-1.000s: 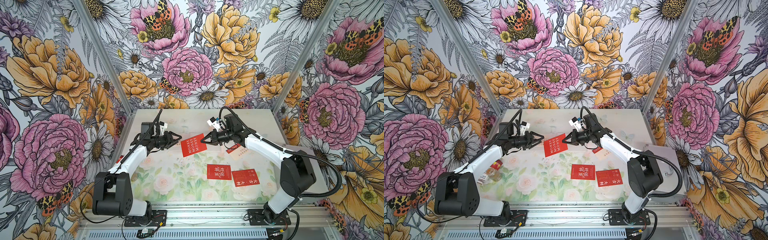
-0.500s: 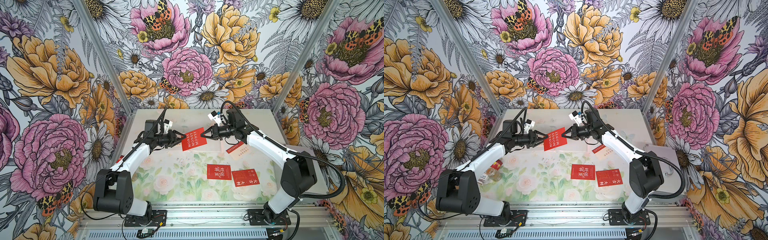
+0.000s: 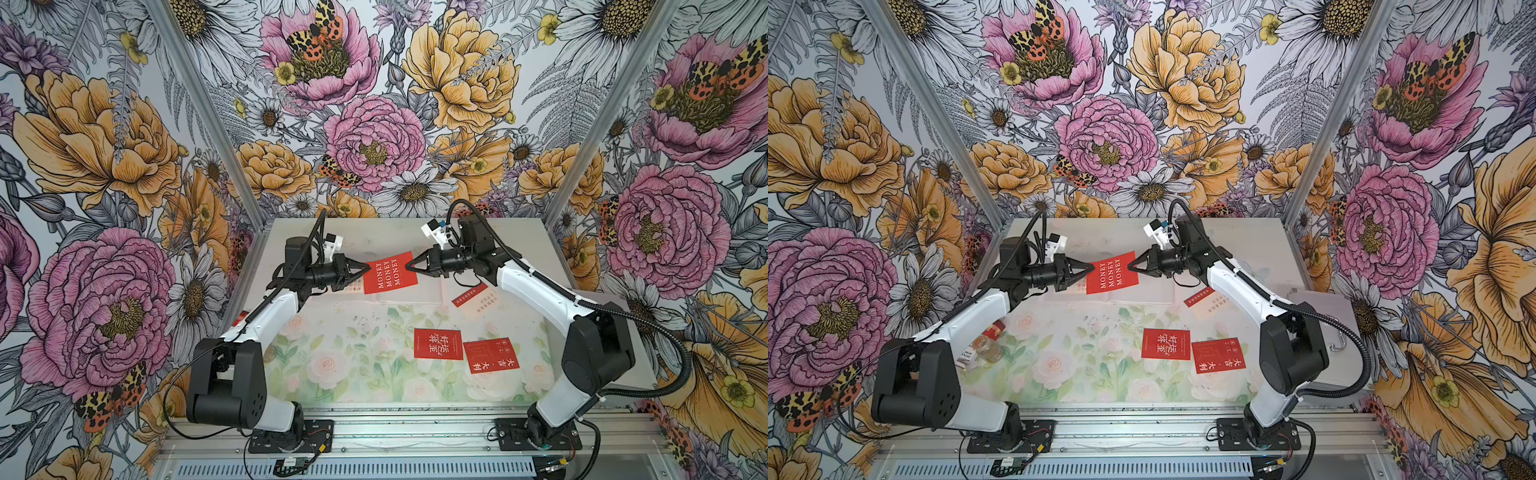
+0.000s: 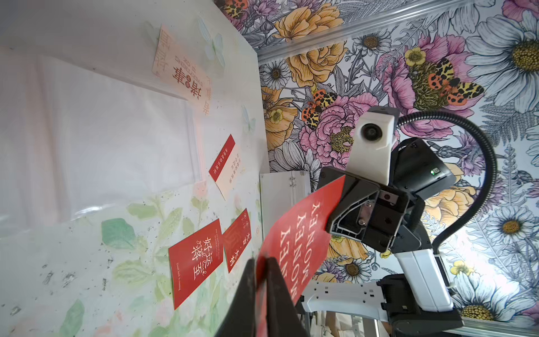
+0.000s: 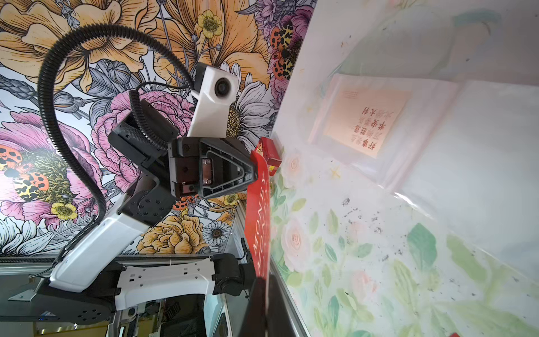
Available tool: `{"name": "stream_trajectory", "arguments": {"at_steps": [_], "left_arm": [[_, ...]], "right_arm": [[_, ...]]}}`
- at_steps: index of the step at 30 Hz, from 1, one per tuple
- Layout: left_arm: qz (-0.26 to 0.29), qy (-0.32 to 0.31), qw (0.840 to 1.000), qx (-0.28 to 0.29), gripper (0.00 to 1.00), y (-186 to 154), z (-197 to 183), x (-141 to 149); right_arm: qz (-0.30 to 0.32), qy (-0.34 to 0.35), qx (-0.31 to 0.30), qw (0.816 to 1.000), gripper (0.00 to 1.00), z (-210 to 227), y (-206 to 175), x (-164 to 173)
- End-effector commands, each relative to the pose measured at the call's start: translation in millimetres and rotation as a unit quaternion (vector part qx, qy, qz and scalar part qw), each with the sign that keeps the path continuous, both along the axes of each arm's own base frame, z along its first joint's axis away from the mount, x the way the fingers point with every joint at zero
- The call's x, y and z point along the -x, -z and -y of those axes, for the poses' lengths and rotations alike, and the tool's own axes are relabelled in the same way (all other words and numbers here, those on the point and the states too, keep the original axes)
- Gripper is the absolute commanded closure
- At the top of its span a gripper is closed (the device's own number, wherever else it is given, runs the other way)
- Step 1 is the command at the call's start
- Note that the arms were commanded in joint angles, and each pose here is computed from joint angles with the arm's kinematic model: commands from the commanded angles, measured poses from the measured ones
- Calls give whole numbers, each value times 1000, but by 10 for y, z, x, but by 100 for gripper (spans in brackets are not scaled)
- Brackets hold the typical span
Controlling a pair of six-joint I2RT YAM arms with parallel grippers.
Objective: Place the photos into the photo albums
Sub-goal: Pick up the photo at the center of the board, then insert the photo into the photo album.
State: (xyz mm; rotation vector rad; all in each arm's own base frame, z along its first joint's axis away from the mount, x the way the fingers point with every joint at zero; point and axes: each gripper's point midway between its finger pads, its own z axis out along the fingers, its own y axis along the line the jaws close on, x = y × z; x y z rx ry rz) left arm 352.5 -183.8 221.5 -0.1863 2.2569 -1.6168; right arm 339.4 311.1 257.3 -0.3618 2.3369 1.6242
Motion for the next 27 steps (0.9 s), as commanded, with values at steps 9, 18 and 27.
{"name": "stream_trajectory", "arguments": {"at_steps": [9, 18, 27], "left_arm": [[1, -47, 998, -31, 100, 55, -330, -103], [-18, -122, 990, -65, 100, 222, -915, -265], [-20, -168, 978, -124, 100, 347, -1205, -582]], "right_arm": [[-9, 26, 21, 999, 89, 51, 193, -125], [-26, 62, 73, 995, 84, 179, 555, -174], [-32, 61, 106, 992, 83, 258, 731, -95]]}}
